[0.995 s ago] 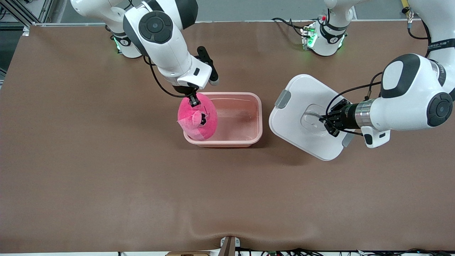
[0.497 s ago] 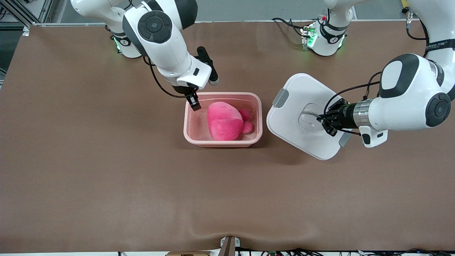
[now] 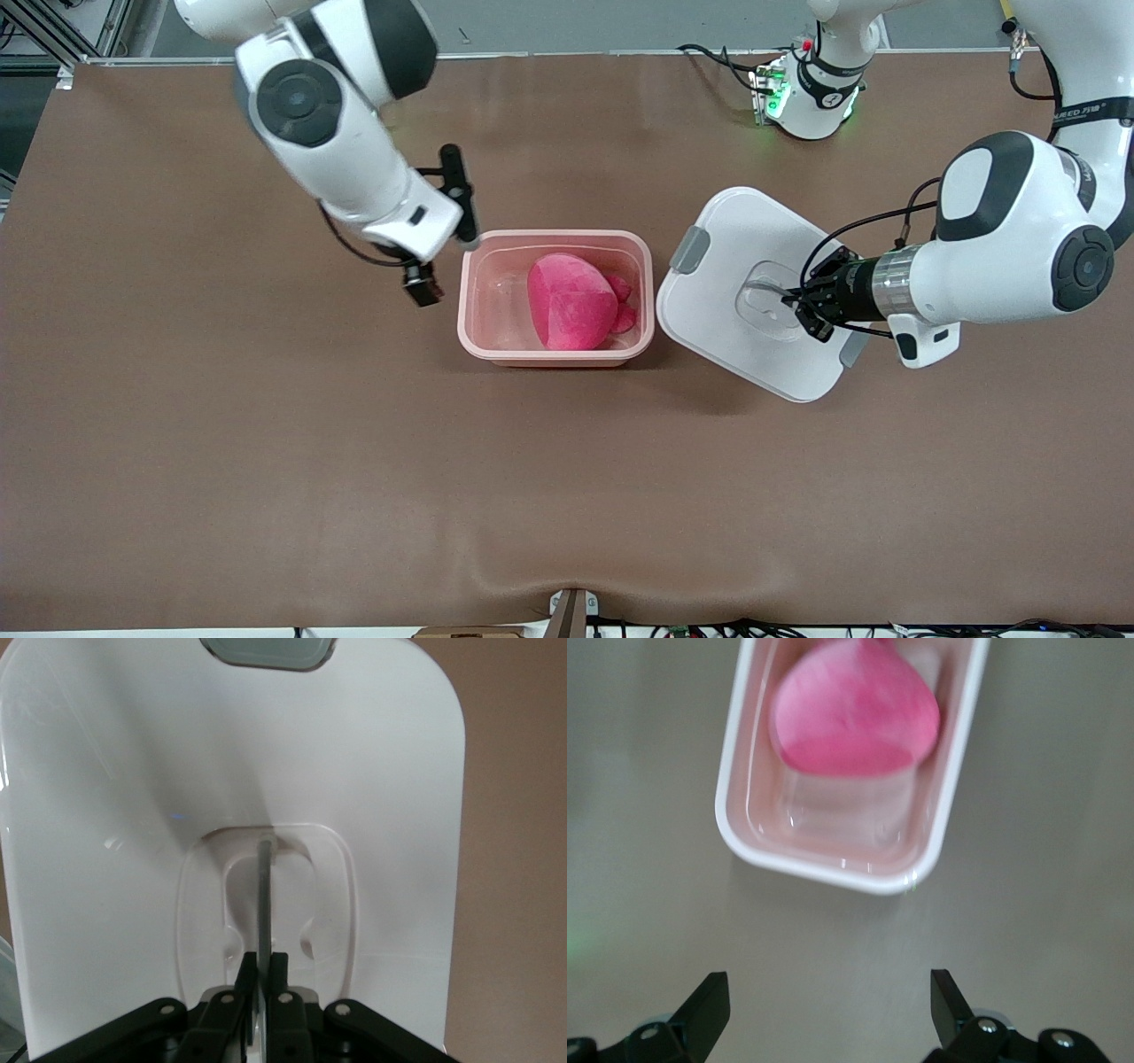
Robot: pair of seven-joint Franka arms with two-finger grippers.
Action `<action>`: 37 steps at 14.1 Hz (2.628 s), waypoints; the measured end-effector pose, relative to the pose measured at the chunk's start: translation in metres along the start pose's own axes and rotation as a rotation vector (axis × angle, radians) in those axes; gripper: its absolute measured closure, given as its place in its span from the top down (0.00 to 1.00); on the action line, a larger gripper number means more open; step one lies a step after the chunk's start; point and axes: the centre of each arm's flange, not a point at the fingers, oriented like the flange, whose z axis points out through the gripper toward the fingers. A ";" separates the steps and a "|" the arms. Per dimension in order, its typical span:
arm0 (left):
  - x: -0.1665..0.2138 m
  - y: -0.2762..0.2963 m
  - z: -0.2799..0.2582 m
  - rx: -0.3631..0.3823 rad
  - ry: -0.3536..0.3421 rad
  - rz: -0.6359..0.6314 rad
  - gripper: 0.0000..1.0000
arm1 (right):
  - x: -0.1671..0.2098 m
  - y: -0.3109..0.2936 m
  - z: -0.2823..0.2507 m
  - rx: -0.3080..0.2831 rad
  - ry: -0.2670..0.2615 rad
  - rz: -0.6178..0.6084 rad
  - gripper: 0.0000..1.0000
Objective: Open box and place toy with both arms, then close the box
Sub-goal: 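Withdraw the right gripper while the left gripper carries the lid over the box, then lower the lid onto the box and press it down with the left gripper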
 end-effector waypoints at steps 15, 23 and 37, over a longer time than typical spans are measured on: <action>-0.235 0.022 0.088 -0.251 0.250 -0.214 0.07 | -0.278 -0.015 -0.075 0.097 -0.011 0.974 1.00; -0.299 0.019 0.173 -0.427 0.434 -0.280 0.07 | -0.322 -0.040 -0.123 -0.093 -0.002 1.361 1.00; -0.353 0.016 0.243 -0.513 0.473 -0.223 0.07 | -0.369 -0.077 -0.117 -0.050 0.031 1.814 1.00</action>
